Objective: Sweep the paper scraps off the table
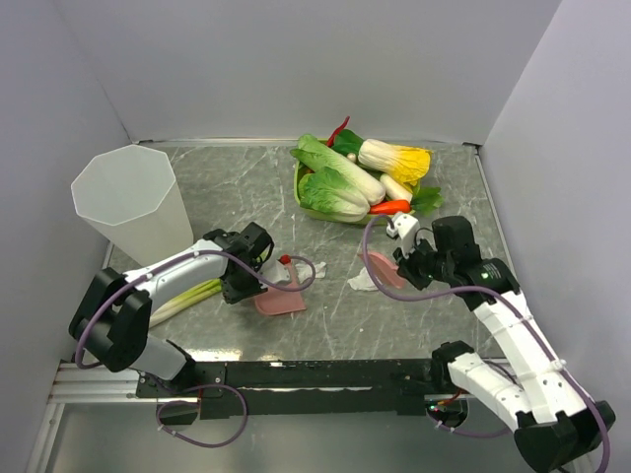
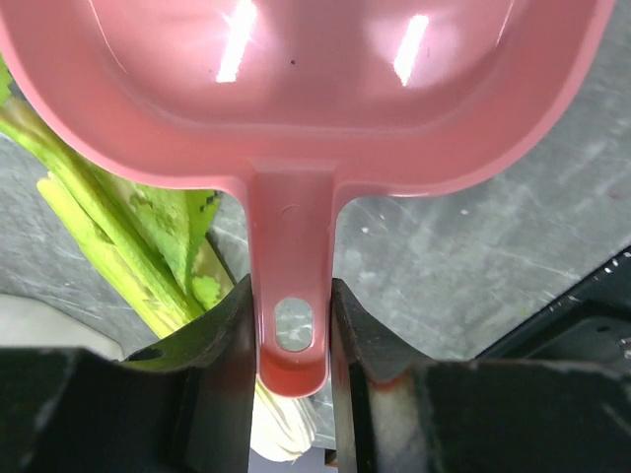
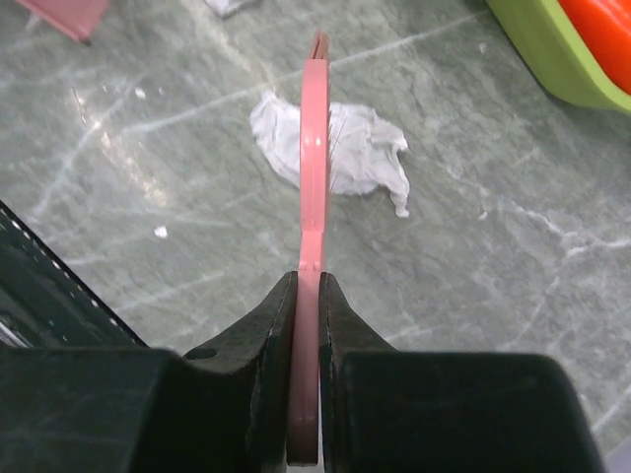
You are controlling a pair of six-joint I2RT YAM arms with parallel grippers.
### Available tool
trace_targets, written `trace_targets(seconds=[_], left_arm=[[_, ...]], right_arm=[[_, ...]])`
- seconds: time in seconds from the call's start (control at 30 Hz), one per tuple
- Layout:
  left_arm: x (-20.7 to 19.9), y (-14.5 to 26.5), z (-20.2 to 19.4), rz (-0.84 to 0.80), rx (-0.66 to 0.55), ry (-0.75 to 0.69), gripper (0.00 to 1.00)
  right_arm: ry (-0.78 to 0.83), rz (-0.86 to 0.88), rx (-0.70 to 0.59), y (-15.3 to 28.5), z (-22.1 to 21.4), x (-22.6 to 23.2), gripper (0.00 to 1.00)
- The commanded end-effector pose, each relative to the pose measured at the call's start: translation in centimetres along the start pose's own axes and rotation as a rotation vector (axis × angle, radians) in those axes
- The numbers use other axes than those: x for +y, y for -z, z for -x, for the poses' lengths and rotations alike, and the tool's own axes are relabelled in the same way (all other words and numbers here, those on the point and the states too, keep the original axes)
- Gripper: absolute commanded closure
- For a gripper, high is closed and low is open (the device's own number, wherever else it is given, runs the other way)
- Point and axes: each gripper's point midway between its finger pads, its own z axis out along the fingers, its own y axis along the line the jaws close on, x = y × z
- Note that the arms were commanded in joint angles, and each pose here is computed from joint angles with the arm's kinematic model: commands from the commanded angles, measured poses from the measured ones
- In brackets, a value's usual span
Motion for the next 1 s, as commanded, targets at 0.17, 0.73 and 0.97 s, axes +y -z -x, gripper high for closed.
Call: trace_targets(seconds=[0.17, 0.73, 0.97], left_arm=[[0.4, -0.6, 0.9, 0.011, -0.017, 0.017, 0.75], [0.2, -2.1, 1.2, 0.042, -0.11, 0.046, 0.57], [0.4, -0.5, 1.0, 0.038, -0.091, 0.007, 0.86]], right_arm=[[-0.01, 0.083, -0.219, -3.5, 10.4, 0.3, 1.0], [-0.088, 0.102, -0.141, -7.9, 10.8, 2.0, 1.0], [-0.094, 0.012, -0.106, -9.7, 10.5, 0.7, 1.0]])
